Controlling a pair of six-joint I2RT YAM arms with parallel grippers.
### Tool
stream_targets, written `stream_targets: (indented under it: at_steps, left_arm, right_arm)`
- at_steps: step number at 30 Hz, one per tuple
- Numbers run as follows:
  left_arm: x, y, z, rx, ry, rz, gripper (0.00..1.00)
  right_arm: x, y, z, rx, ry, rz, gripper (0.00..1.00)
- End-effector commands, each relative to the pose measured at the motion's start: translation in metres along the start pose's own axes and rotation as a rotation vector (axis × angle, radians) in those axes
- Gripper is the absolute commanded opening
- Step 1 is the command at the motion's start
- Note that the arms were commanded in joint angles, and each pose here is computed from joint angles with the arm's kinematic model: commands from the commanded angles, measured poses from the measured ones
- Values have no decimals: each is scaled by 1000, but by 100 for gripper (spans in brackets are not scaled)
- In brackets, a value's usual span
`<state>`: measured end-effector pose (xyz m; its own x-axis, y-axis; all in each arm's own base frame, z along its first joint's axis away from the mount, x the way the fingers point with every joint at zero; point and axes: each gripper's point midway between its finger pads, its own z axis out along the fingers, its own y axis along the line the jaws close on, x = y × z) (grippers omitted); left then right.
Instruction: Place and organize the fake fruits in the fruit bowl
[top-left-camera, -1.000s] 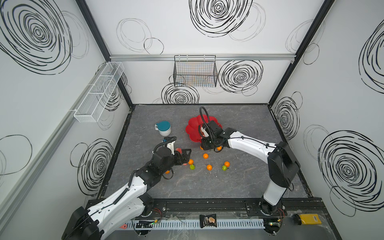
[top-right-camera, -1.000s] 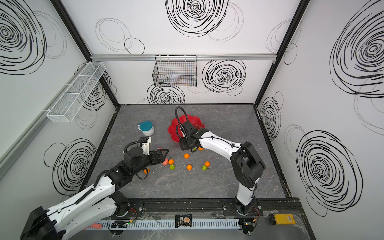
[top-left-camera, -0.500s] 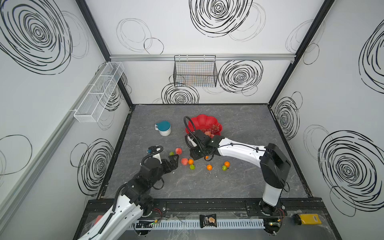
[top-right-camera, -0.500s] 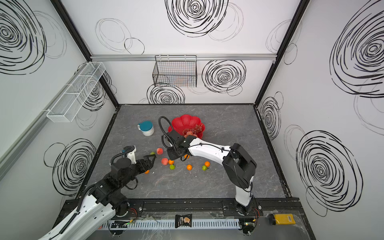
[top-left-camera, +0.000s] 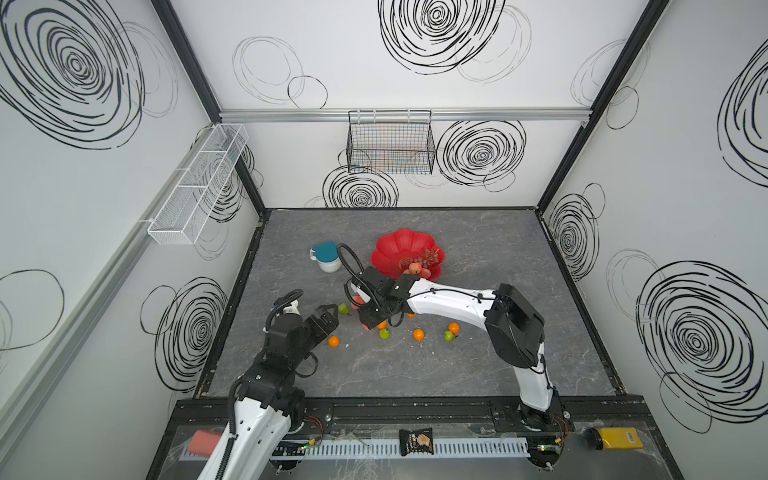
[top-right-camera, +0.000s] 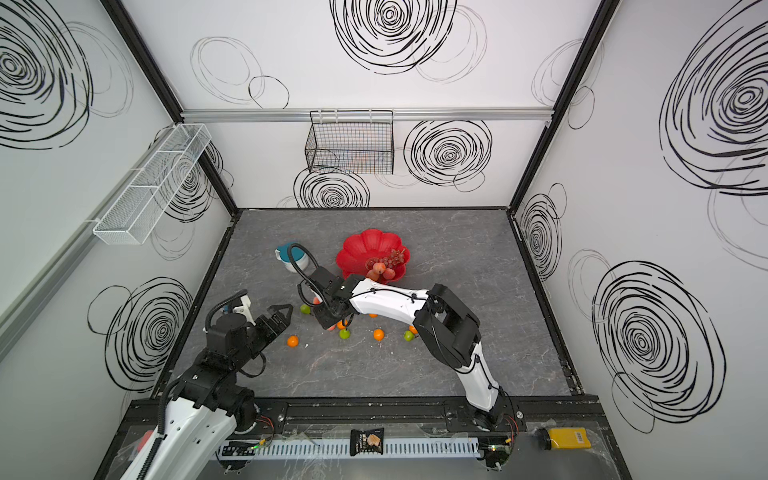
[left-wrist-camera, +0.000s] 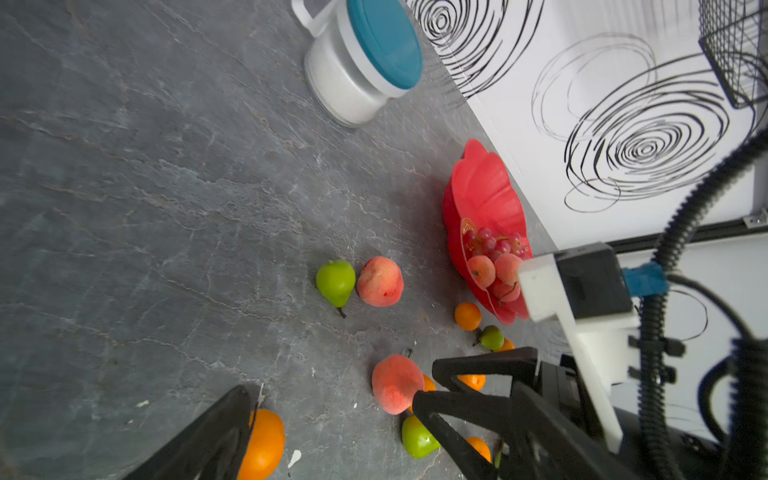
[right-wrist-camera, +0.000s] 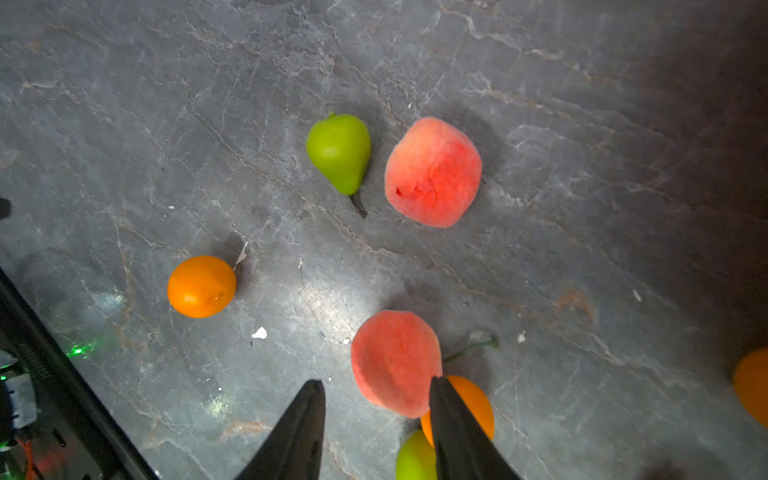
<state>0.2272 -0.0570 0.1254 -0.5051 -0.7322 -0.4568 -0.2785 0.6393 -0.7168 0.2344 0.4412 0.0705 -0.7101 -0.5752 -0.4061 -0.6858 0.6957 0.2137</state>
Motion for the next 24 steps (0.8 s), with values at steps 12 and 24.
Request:
stream_targets:
  at_steps: [12, 24]
  left_arm:
    - [2, 3, 4, 20, 11, -65, 99]
    - [3, 2, 5, 25, 16, -60, 99]
  right_arm:
    - [13, 1, 20, 25, 95, -67, 68]
    - [18, -4, 34, 50, 127, -72, 64]
